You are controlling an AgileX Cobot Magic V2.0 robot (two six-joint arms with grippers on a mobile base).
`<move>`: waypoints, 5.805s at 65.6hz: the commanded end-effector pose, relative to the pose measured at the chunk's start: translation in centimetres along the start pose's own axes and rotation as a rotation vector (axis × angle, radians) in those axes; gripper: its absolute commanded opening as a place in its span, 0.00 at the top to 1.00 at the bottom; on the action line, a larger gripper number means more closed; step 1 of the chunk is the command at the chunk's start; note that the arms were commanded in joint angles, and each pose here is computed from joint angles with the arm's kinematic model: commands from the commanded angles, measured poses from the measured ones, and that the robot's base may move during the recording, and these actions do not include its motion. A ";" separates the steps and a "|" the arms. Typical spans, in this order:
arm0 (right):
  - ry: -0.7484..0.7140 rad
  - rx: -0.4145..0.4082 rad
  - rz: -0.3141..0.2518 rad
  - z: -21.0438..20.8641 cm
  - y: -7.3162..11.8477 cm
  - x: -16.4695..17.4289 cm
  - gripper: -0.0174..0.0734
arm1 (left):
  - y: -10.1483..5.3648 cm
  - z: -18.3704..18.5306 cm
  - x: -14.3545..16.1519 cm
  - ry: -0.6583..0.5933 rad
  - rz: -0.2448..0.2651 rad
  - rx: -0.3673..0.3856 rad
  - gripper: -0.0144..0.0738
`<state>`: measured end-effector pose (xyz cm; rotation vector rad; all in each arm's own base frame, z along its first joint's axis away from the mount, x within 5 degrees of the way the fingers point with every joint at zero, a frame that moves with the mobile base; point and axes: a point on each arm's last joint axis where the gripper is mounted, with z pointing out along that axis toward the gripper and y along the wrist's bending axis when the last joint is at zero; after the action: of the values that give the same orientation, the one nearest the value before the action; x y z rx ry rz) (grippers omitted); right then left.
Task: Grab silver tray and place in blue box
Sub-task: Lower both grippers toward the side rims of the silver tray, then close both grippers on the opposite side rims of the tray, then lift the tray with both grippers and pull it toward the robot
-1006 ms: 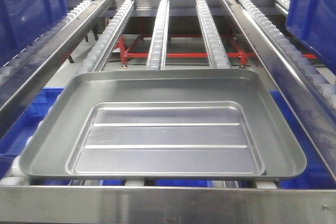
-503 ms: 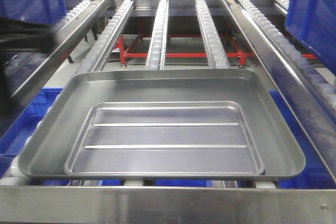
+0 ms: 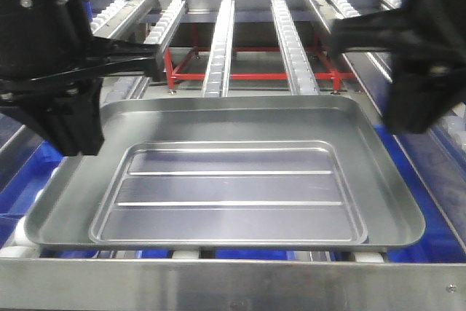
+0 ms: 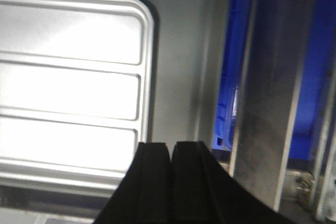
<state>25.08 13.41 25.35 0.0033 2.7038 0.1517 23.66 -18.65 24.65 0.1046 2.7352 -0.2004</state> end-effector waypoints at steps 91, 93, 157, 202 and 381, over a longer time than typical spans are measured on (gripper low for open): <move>0.030 -0.029 0.018 4.9 1.6 -0.8 0.70 | 0.3 2.7 -2.3 -0.046 -0.058 0.026 0.95; 0.033 -0.028 0.018 5.0 1.6 -0.8 0.67 | 0.3 2.7 -2.3 -0.045 -0.058 0.024 0.95; 0.041 -0.022 0.030 5.2 1.6 -0.8 0.37 | 0.2 3.5 -2.0 -0.006 -0.077 0.018 0.63; 0.015 -0.029 0.050 5.4 1.1 -1.3 0.37 | 0.1 5.1 -1.9 0.005 -0.034 0.009 0.66; -0.060 -0.080 0.138 0.4 1.1 -2.1 0.75 | -0.2 -1.9 -3.0 -0.073 -0.064 0.053 0.95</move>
<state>27.82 14.90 22.19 0.1619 2.7442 0.2388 26.71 -19.04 23.45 0.0294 2.7624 -0.2173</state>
